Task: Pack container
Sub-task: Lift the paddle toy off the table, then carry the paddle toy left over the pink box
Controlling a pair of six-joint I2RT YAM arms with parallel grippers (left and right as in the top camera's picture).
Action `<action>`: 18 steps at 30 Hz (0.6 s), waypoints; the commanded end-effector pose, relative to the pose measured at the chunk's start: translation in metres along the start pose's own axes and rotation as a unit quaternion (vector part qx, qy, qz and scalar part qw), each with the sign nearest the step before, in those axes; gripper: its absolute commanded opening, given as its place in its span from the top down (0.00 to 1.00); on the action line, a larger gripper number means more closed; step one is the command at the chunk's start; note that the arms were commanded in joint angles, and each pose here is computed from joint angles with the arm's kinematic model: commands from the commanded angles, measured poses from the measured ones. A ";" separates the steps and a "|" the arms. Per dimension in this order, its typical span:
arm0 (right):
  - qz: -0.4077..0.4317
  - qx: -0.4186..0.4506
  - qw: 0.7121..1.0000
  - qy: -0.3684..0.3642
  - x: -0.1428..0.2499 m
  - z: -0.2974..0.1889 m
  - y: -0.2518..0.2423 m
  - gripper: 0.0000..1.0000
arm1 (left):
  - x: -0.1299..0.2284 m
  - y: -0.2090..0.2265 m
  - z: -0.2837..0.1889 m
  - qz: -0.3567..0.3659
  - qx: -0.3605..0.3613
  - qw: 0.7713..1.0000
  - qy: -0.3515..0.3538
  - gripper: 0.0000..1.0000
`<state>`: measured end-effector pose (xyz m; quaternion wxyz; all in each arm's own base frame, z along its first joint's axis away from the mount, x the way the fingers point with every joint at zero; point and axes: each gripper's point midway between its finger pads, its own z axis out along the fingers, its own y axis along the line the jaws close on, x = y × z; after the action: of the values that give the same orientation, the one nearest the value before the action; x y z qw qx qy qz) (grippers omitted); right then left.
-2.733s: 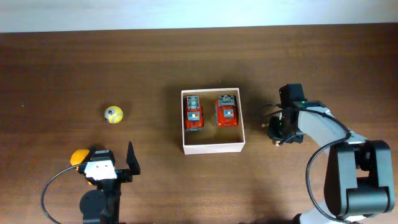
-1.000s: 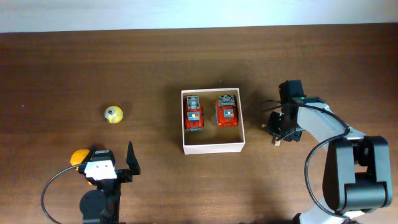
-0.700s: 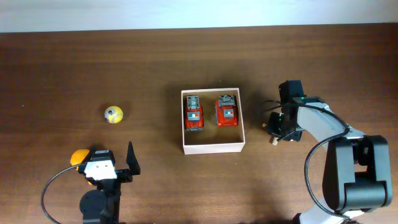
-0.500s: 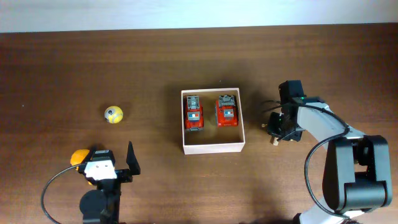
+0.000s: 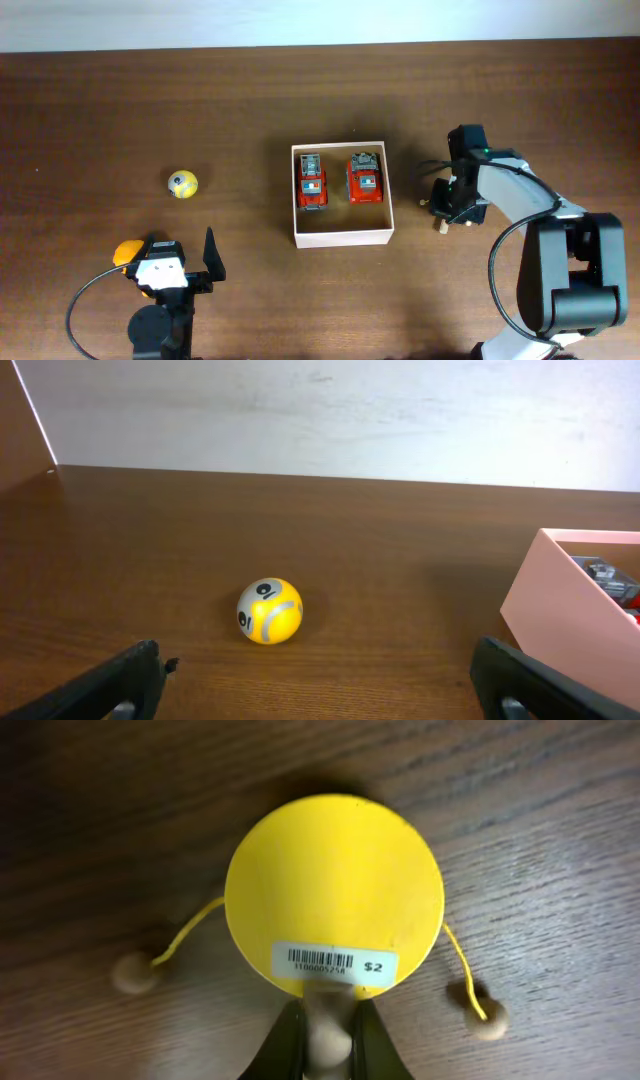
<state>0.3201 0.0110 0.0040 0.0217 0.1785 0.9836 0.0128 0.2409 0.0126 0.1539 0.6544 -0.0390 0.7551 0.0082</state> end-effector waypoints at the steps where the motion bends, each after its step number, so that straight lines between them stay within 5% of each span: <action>1: -0.005 -0.008 1.000 -0.013 -0.015 -0.010 0.005 0.94 | 0.002 -0.003 0.000 0.010 0.007 1.000 0.000 0.01; 18: -0.073 -0.024 0.995 -0.061 -0.061 -0.086 0.029 0.93 | 0.002 -0.003 0.000 0.010 0.007 1.000 0.000 0.01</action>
<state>0.3657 0.0129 0.0739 0.0617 0.1318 0.9891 0.0200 0.2409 0.0125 0.1539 0.6544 -0.0388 0.7551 0.0081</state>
